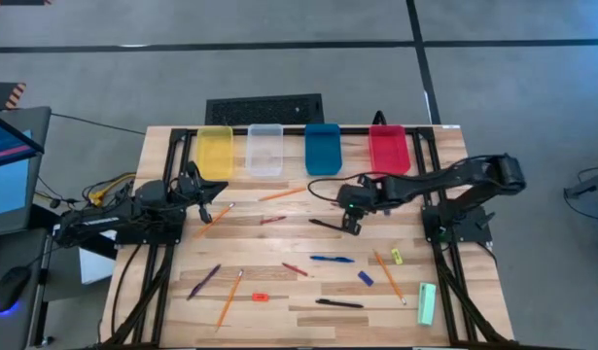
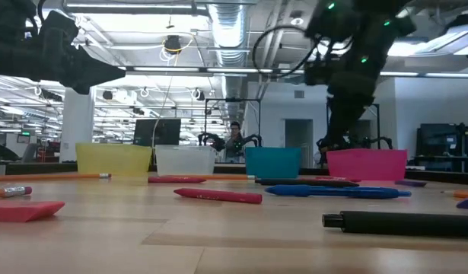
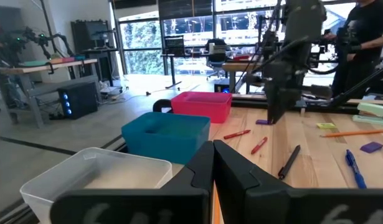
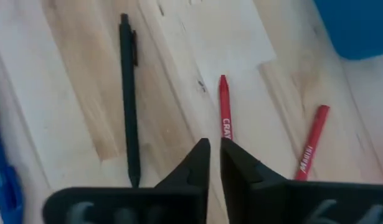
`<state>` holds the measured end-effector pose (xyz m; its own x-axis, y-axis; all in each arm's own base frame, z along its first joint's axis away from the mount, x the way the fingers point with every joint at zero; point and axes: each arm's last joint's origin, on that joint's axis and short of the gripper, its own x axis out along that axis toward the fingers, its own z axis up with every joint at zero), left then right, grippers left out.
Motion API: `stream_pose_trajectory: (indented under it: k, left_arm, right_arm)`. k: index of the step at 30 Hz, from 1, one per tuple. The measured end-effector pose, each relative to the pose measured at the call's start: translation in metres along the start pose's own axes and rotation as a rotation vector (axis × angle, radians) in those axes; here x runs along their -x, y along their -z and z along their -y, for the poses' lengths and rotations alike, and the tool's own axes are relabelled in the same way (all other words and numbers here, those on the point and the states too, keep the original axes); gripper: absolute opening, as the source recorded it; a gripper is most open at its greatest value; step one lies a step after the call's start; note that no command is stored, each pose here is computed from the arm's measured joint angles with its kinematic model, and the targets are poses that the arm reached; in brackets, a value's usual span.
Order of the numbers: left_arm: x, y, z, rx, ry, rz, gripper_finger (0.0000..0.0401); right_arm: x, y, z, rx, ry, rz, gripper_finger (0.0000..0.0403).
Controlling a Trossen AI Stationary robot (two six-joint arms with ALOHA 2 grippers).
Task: Sort crayons/erasers/pens/pencils in bins
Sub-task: Put the red crayon into the red bin
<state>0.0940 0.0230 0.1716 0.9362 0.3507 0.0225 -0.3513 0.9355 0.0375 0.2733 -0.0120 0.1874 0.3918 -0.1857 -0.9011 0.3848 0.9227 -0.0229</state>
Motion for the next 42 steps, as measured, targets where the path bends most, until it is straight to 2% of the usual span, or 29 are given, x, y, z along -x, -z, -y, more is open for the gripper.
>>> stream_pose_trajectory:
  k: [9,16,28,42]
  left_arm:
    - [0.000,0.000,0.000,0.000,0.001,0.000,0.0000]
    - [0.000,0.000,0.000,0.000,0.001,0.000,0.0000]
    - [0.000,0.000,0.000,0.000,0.000,0.000,0.0000]
    - [0.000,0.000,0.000,0.000,0.000,0.000,0.0000]
  right_arm:
    - [-0.030,-0.016,0.014,0.042,0.028,-0.174,0.0131]
    - [-0.050,-0.021,0.018,0.064,0.017,-0.237,0.0152]
    - [-0.069,-0.022,0.024,0.056,0.028,-0.289,0.0122]
    - [-0.071,-0.021,0.024,0.069,0.006,-0.288,0.0065]
